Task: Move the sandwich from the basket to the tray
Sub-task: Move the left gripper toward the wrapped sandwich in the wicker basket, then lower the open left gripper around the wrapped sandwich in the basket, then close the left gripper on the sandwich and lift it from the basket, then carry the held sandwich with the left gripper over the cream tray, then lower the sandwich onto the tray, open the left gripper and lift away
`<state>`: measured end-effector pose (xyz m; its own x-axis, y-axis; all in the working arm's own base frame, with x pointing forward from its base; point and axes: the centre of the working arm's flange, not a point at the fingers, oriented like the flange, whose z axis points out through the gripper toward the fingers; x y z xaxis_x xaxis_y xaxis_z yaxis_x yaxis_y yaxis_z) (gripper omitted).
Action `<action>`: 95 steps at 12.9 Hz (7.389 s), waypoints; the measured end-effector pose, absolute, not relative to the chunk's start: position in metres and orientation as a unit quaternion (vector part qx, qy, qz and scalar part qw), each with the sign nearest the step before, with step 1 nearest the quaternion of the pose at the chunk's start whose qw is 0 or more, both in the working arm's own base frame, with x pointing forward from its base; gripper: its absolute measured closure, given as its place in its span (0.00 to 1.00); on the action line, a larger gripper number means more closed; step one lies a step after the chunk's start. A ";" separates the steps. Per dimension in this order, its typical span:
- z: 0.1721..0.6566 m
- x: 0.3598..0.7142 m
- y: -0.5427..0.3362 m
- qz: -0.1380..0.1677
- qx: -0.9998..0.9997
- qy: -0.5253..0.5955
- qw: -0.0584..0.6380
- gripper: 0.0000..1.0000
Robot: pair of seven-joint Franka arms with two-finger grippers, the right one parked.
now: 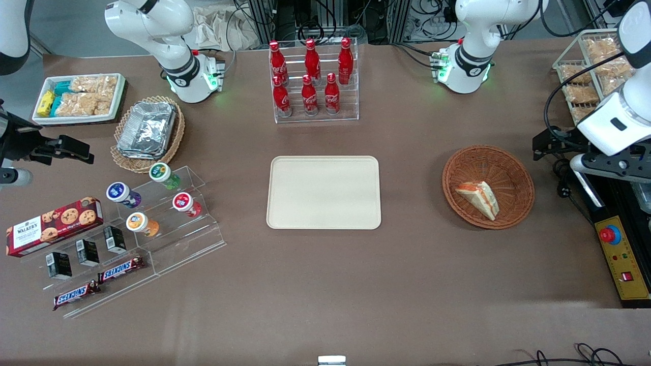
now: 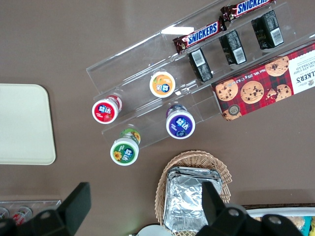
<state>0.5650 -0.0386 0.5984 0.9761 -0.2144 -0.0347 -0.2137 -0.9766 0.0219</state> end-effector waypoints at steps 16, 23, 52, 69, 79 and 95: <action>0.415 0.515 -0.032 -0.038 0.959 0.281 -0.006 0.00; 0.351 0.518 -0.045 -0.039 0.928 0.370 -0.011 0.00; 0.459 0.543 -0.147 -0.032 0.970 0.239 -0.004 0.81; 0.252 0.483 -0.421 -0.013 0.991 0.132 -0.029 0.81; 0.262 0.493 -0.432 0.012 0.988 0.151 -0.016 0.10; 0.583 0.519 -0.075 -0.019 1.000 0.009 0.007 0.00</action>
